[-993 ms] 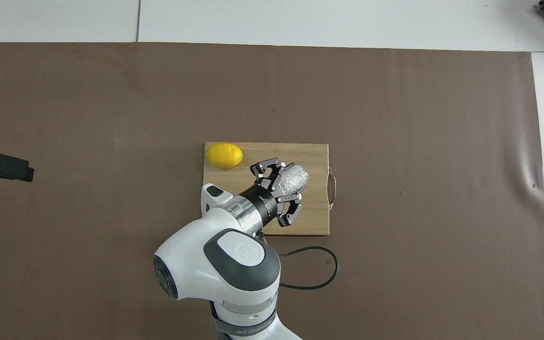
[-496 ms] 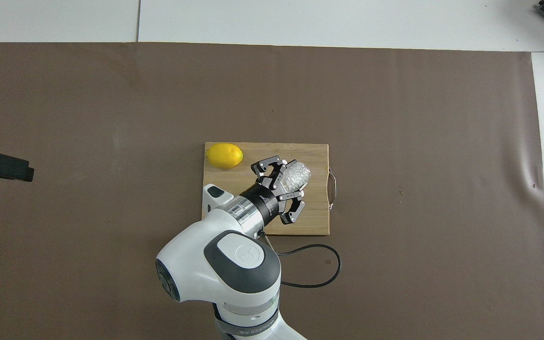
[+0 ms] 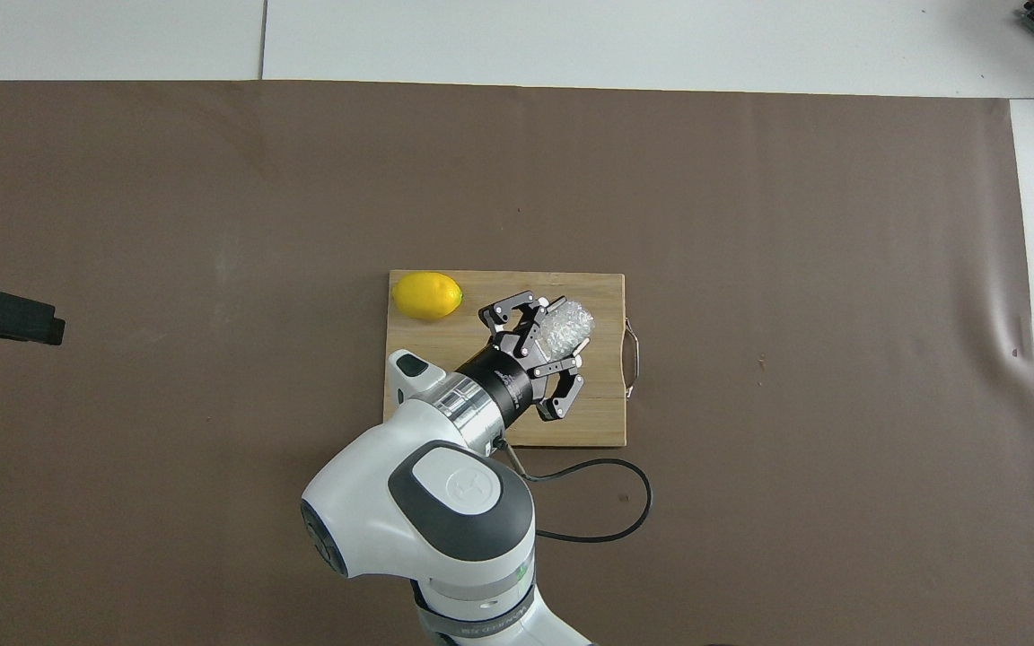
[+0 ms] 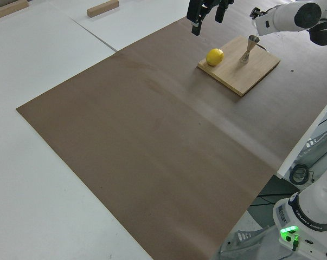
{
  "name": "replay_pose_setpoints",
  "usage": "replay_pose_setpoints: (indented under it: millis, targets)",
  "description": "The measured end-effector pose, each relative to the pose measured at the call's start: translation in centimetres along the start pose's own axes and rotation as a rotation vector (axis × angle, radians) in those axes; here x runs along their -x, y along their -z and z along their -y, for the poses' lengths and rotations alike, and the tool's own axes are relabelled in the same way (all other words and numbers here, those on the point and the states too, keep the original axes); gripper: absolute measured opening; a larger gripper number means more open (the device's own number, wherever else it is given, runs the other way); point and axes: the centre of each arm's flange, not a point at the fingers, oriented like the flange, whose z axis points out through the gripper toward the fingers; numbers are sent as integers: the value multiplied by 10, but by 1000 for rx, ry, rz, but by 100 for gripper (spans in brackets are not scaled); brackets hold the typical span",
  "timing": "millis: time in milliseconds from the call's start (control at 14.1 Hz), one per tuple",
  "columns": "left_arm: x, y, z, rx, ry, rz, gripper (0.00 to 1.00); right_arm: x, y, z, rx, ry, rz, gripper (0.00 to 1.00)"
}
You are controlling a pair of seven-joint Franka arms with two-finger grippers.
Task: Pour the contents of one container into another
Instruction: 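Tilt the white cup with the right gripper above the metal cup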
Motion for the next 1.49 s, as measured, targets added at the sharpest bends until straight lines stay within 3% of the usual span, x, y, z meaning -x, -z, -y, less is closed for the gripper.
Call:
replay_pose_setpoints:
  millis: [1489]
  targets:
    - [0, 0, 0, 0, 0, 0, 100, 0, 2, 7, 71, 5, 20, 52]
